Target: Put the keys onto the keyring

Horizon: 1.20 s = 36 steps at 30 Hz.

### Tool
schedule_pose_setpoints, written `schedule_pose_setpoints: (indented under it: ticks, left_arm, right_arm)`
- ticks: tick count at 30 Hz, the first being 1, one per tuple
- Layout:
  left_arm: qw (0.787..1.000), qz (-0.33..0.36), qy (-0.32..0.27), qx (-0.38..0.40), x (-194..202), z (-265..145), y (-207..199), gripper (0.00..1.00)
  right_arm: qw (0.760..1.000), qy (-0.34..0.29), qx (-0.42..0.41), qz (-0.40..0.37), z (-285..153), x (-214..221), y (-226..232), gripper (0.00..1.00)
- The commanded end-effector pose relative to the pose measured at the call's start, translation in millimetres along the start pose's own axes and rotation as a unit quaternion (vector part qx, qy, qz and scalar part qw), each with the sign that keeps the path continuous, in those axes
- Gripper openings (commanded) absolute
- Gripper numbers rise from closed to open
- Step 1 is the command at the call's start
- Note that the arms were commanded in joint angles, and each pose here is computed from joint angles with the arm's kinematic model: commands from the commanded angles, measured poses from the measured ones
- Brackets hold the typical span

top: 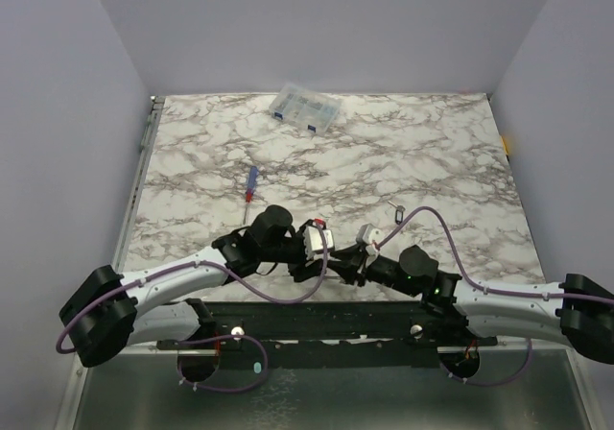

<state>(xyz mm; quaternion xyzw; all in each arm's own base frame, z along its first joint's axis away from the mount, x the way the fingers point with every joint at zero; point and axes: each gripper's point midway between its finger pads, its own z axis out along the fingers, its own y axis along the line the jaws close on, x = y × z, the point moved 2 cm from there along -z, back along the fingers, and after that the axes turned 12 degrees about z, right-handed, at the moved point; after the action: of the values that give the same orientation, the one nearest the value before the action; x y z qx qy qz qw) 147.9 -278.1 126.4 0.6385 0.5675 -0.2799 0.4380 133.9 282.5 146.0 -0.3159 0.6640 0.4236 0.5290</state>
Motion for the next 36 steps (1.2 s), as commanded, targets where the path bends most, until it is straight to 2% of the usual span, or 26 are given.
schedule_pose_setpoints:
  ticks: [1, 2, 4, 5, 9, 12, 16, 17, 18, 21, 22, 24, 27, 32, 36]
  left_arm:
    - [0.999, 0.016, -0.027, 0.031, -13.5, 15.3, 1.5, 0.6]
    - [0.999, 0.017, -0.027, 0.037, -13.3, 18.6, 1.5, 0.51]
    - [0.998, 0.017, -0.026, 0.045, -14.3, 23.9, 2.8, 0.1]
    - [0.998, 0.013, -0.027, 0.047, -16.2, 25.3, 3.7, 0.0]
    - [0.996, -0.026, -0.048, 0.074, -28.3, 23.2, -6.2, 0.0]
    - [0.987, -0.11, -0.062, 0.096, -47.6, 18.7, -13.6, 0.0]
    - [0.964, -0.23, -0.06, 0.119, -60.1, 10.4, -26.5, 0.0]
    - [0.958, -0.255, -0.052, 0.122, -58.7, 8.4, -30.3, 0.0]
    - [0.951, -0.279, -0.044, 0.128, -58.1, 6.5, -34.6, 0.0]
    - [0.924, -0.347, -0.023, 0.159, -55.2, 0.9, -51.1, 0.0]
    - [0.915, -0.367, -0.013, 0.167, -53.2, -0.6, -55.8, 0.0]
    - [0.897, -0.405, 0.013, 0.178, -47.9, -5.2, -65.1, 0.0]
    - [0.881, -0.432, 0.028, 0.19, -46.2, -14.5, -75.6, 0.0]
    - [0.878, -0.431, 0.016, 0.208, -51.7, -31.6, -86.4, 0.0]
    - [0.876, -0.431, 0.013, 0.217, -56.3, -39.7, -90.8, 0.0]
  right_arm:
    - [1.0, 0.001, 0.017, 0.009, -4.7, 6.3, -5.3, 0.01]
    - [1.0, -0.001, 0.022, 0.011, -4.8, 5.1, -6.2, 0.01]
    - [0.999, -0.004, 0.032, 0.014, -4.7, 2.0, -8.8, 0.01]
    - [0.999, -0.002, 0.038, 0.015, -4.8, 0.9, -10.2, 0.01]
    - [0.998, 0.005, 0.059, 0.021, -5.7, -4.6, -14.9, 0.01]
    - [0.997, 0.018, 0.062, 0.033, -6.6, -9.9, -13.5, 0.01]
    - [0.994, 0.028, 0.079, 0.069, -6.0, -21.0, -11.8, 0.03]
    - [0.993, 0.036, 0.081, 0.078, -5.8, -22.4, -10.6, 0.11]
    - [0.992, 0.041, 0.078, 0.085, -5.1, -26.1, -8.2, 0.24]
    - [0.991, 0.06, 0.065, 0.105, -5.3, -37.9, -0.7, 0.68]
    - [0.99, 0.064, 0.058, 0.11, -5.9, -43.0, 1.3, 0.78]
    - [0.989, 0.071, 0.038, 0.121, -7.8, -53.4, 5.6, 0.87]
    - [0.987, 0.085, 0.016, 0.133, -10.4, -63.7, 5.7, 0.89]
    - [0.98, 0.137, 0.001, 0.145, -17.4, -50.1, -0.7, 0.89]
    - [0.977, 0.134, -0.075, 0.151, -17.8, -59.8, 23.0, 0.89]
